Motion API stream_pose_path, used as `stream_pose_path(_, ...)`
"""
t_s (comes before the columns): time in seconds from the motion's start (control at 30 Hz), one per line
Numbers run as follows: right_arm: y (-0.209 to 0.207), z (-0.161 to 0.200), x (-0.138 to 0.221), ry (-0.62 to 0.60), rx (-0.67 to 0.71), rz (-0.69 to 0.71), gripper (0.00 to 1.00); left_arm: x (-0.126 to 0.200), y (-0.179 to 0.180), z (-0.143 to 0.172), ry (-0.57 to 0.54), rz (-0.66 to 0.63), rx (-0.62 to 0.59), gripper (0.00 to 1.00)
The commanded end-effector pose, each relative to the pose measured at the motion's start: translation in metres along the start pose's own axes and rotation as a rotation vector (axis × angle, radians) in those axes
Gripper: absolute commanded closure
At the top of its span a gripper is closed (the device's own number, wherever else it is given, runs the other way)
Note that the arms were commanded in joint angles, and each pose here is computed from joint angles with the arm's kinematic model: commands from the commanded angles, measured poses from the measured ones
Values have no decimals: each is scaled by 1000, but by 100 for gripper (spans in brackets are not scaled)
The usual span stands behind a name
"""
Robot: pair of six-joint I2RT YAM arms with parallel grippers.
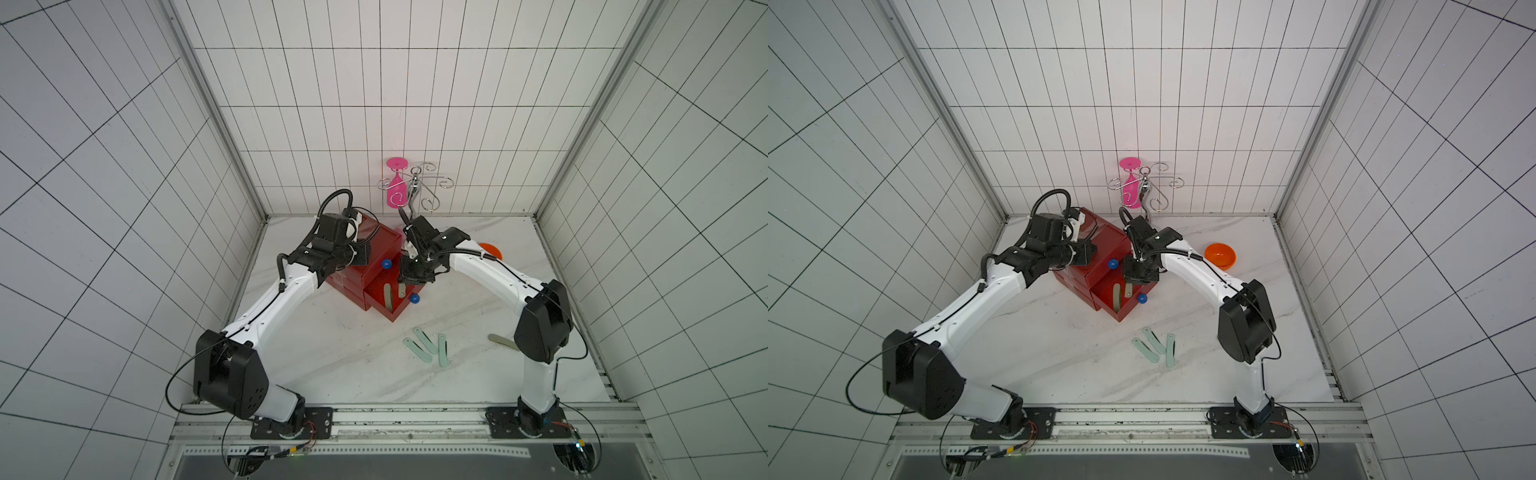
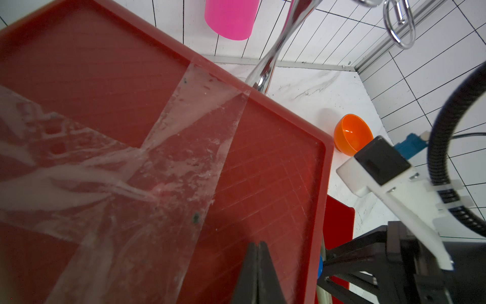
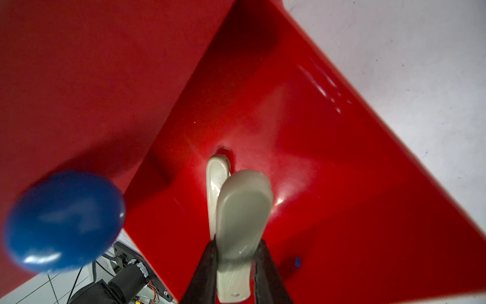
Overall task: Place the fruit knives into the drawer by color
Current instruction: Place the fruit knife in the drawer.
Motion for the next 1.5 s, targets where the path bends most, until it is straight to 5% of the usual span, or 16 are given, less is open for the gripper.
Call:
stream_pose_path(0.0, 25, -13, 15, -47, 22, -58, 80, -18, 27, 71, 280, -97, 70, 100)
stream_pose_path(1.03, 25, -18, -6, -14, 21, -41, 70, -19, 28, 72, 284, -98, 72, 100)
stream_pose_path(1.47, 47, -21, 48, -91, 94, -99, 70, -19, 29, 72, 283, -106, 73, 100)
Point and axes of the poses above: each gripper's point midway between its finger pads, its own x axis back along the fingers, its own y axis along the line the jaws close on, z = x × y, the point moved 2 cm from there along x, back along the fingers, and after that the axes turned 6 degrees about -x, right-handed, at the moved point
